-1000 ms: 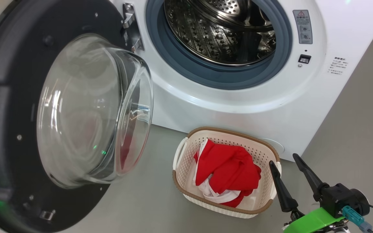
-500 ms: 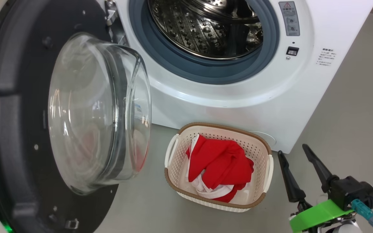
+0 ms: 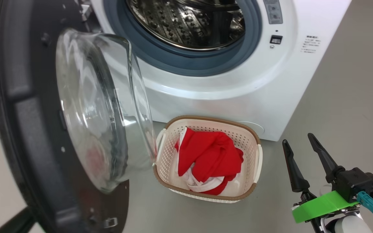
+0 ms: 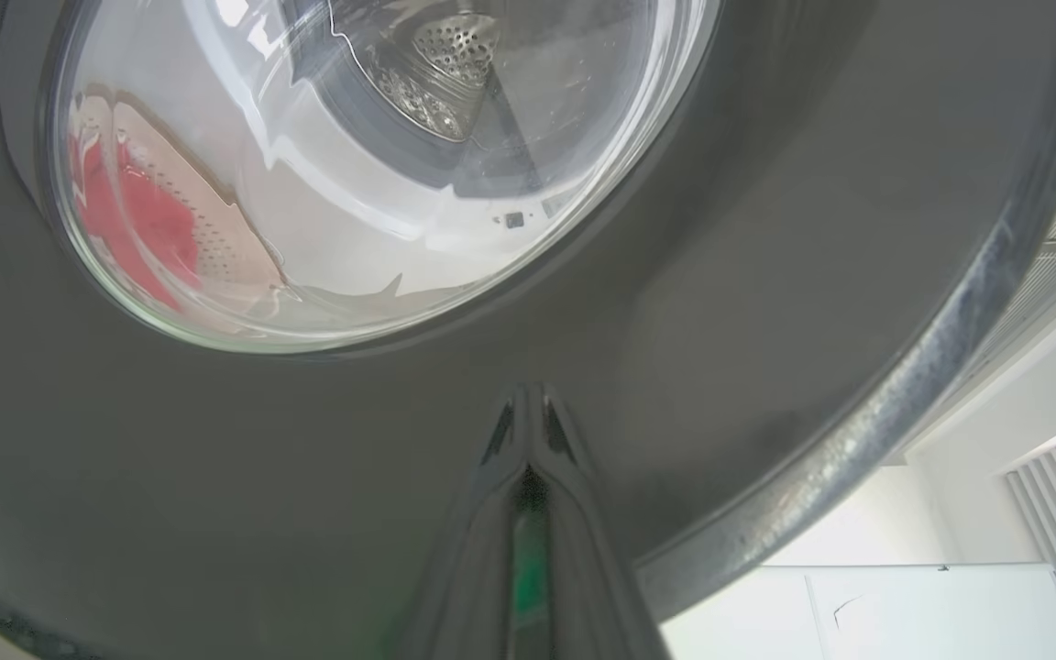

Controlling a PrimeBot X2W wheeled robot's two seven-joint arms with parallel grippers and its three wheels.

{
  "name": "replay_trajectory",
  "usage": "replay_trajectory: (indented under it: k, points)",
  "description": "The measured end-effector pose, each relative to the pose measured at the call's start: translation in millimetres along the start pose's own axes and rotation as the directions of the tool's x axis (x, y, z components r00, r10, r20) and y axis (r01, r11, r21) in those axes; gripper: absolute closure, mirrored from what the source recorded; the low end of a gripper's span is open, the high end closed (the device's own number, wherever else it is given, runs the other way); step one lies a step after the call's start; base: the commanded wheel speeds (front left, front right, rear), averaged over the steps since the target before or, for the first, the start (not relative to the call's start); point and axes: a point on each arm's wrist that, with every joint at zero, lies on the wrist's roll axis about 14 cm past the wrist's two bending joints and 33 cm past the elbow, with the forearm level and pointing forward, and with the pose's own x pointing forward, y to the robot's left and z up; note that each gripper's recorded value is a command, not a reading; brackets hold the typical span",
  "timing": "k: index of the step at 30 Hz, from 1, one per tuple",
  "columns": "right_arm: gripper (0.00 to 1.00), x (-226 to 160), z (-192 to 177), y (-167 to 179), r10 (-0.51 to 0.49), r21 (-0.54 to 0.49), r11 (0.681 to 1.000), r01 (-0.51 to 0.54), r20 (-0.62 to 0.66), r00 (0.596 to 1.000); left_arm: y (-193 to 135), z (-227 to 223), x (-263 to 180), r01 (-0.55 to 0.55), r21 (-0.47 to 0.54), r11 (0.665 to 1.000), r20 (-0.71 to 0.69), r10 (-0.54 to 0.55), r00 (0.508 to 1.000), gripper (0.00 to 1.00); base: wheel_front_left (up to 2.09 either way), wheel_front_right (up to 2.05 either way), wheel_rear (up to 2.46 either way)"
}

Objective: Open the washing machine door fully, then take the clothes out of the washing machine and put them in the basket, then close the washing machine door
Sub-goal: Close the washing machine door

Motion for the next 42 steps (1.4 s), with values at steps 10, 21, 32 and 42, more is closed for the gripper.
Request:
replay_trajectory:
  k: [10, 21, 32, 42]
  points:
    - [0.0, -9, -1, -21, -0.063, -0.003, 0.998, 0.063, -0.003, 0.998, 0, -40, 36, 0.018, -0.003, 1.0, -0.181, -0.018, 0.983, 1.0, 0.0, 0.0, 0.0]
    - [0.0, -20, 9, -49, -0.147, -0.005, 0.989, 0.147, 0.023, 0.989, -10, -67, 84, 0.082, -0.02, 0.996, -0.322, -0.084, 0.943, 1.0, 0.0, 0.0, 0.0]
    - [0.0, -41, 17, -80, -0.246, 0.008, 0.969, 0.246, 0.042, 0.968, -16, -95, 132, 0.126, -0.045, 0.991, -0.448, -0.132, 0.884, 1.0, 0.0, 0.0, 0.0]
    - [0.0, -68, 18, -107, -0.345, 0.007, 0.939, 0.345, 0.034, 0.938, -21, -121, 177, 0.162, -0.088, 0.983, -0.539, -0.184, 0.822, 1.0, 0.0, 0.0, 0.0]
